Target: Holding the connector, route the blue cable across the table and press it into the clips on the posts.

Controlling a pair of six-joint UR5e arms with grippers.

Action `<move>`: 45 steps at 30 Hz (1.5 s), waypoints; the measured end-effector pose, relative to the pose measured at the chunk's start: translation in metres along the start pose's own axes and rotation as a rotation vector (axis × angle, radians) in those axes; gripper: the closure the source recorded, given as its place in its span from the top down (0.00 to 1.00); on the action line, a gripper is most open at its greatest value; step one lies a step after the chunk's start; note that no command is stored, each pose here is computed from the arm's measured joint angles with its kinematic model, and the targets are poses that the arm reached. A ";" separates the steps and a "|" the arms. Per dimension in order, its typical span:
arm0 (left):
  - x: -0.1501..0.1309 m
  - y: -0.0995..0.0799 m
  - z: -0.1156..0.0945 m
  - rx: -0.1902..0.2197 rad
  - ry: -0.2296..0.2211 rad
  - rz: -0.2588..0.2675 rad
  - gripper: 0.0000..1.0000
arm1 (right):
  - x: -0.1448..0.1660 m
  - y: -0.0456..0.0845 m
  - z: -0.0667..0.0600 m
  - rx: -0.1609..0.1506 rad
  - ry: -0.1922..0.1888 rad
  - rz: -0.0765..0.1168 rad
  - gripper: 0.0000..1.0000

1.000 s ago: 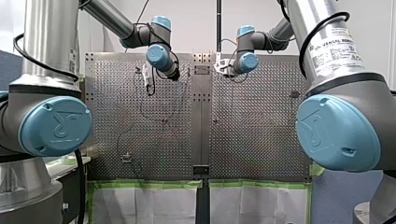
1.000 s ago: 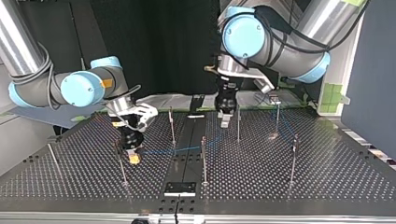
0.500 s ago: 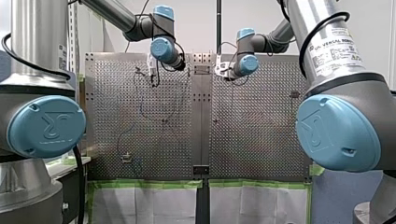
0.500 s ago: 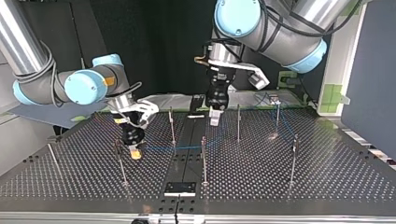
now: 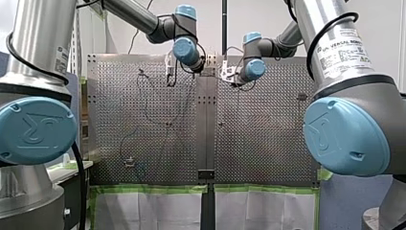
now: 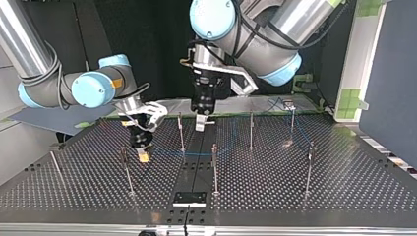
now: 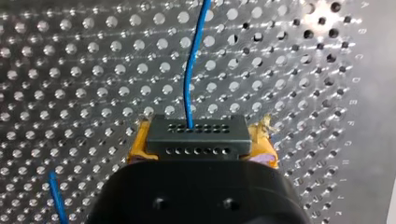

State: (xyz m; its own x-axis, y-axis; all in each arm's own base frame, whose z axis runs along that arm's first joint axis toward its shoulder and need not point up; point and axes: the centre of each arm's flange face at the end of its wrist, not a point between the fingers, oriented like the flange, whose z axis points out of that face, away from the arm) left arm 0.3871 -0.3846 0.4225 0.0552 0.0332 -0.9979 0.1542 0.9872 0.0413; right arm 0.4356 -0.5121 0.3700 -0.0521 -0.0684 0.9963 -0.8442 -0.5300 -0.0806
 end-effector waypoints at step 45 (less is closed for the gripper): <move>0.015 -0.038 0.130 -0.224 -0.056 0.022 1.00 | -0.013 0.029 -0.002 -0.060 -0.026 -0.002 0.00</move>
State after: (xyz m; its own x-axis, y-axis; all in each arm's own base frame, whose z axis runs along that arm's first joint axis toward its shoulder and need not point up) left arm 0.5106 -0.4418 0.4124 0.1113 0.0524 -0.9924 -0.0703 0.9965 0.0447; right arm 0.4108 -0.5253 0.3543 -0.0371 -0.0902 0.9952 -0.8749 -0.4783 -0.0759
